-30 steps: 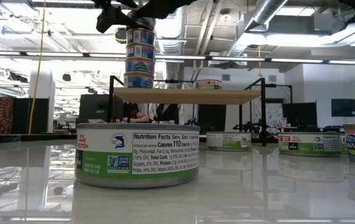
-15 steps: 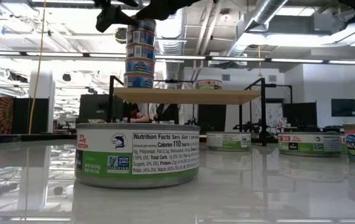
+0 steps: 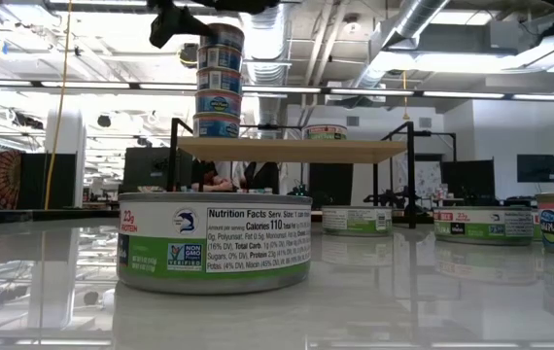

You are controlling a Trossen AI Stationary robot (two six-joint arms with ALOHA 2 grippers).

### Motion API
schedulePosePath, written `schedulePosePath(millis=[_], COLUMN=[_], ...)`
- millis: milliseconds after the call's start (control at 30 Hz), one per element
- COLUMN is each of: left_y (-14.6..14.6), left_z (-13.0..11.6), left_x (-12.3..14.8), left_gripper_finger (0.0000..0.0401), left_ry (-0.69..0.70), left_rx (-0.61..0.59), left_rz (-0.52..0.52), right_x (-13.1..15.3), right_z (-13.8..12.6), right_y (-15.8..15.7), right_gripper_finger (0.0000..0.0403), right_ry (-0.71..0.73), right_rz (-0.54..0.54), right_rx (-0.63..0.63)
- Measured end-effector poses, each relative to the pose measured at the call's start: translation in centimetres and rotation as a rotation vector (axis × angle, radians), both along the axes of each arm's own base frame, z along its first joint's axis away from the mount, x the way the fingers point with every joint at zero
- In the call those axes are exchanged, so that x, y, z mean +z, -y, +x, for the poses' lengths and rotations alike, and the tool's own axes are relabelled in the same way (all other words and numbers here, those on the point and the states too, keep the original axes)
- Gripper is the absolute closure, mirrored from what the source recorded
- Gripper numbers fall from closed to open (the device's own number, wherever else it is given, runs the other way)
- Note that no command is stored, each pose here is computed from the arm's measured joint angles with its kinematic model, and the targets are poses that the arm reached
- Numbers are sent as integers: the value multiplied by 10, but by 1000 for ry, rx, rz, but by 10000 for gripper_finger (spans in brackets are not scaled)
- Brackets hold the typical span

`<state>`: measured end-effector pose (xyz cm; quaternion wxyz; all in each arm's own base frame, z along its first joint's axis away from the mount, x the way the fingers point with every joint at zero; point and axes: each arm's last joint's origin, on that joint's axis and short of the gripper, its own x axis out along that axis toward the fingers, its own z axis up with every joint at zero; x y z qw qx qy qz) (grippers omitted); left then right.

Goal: Stack canned seafood by type on shelf
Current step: Stack the blue tuna can on top of the other blue tuna can on the shelf, then stack the green tuna can on top of the other green tuna can on the shelf

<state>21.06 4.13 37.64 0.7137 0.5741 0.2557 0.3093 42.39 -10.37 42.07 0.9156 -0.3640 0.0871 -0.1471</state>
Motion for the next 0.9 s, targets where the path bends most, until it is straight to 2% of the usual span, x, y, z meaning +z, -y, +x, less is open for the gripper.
schedulePosePath(millis=[333,533,633,733,900], left_y=[7,21,27,33,43], left_z=[-9,-3,2,9,26], left_x=[7,2,-2,-12,-37], left_gripper_finger=[126,126,126,126,126], left_ry=[60,69,95,99,50], left_rx=[-40,-198,-266,-312,-293], left_rz=[-24,-95,-170,-299,-497], right_x=[19,21,20,19,2], right_z=[-23,-42,-51,-61,-63], right_y=[-6,-12,-13,-15,-24], right_gripper_finger=[24,24,24,24,30], right_ry=[-27,-129,-167,-206,-266], right_rz=[8,114,193,277,355], right_rx=[-57,-105,-124,-151,-190])
